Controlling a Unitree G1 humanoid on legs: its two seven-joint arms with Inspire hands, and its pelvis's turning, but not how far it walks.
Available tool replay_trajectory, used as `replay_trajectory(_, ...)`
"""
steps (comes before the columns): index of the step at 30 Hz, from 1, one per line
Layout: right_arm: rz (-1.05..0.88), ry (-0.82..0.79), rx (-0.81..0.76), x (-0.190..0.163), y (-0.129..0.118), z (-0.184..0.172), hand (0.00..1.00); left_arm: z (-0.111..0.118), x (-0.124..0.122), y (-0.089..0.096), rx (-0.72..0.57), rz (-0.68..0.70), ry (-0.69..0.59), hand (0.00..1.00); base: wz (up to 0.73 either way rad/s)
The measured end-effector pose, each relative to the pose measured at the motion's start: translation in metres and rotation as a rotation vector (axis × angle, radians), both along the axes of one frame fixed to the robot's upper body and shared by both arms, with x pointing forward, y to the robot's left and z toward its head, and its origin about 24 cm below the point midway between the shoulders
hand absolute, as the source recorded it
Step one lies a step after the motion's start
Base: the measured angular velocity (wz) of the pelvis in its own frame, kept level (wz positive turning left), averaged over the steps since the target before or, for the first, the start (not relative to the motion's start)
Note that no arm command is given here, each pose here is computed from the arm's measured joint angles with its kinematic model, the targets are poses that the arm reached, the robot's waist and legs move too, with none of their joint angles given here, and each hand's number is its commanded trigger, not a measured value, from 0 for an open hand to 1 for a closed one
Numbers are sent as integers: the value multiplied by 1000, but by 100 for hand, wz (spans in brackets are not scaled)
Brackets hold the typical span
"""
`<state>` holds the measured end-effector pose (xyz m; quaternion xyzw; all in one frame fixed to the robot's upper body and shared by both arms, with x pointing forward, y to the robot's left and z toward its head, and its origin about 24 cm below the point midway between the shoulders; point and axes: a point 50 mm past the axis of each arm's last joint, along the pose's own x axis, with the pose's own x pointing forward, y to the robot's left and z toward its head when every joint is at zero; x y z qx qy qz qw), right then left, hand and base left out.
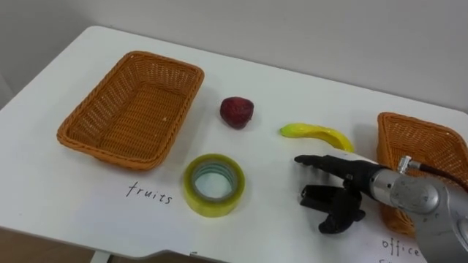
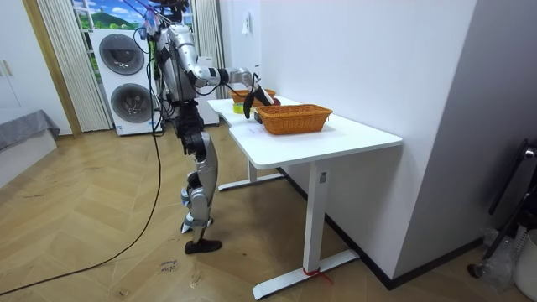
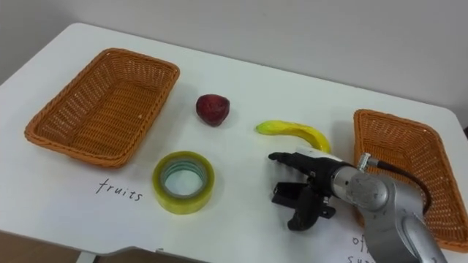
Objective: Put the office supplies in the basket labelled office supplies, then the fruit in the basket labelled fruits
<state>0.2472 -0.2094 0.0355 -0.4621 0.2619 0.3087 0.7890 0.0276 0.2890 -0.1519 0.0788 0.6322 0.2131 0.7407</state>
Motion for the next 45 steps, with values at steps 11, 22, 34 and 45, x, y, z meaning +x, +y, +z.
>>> replay_trajectory(11, 3, 3, -24, 3, 0, 5, 0, 0, 1, -1, -23, 0, -4, 0, 0)
replay_trajectory(22, 5, -6, -62, 3, 0, 9, 0, 0, 10, -1, -24, -7, -27, 0, 0)
replay_trajectory(34, -18, -30, -104, -2, -2, 4, 0, -1, 12, -3, -29, 26, -43, 0, -1)
replay_trajectory(45, -45, -74, -129, -13, -2, -4, 0, -1, 12, -5, 23, -3, -21, 0, 0)
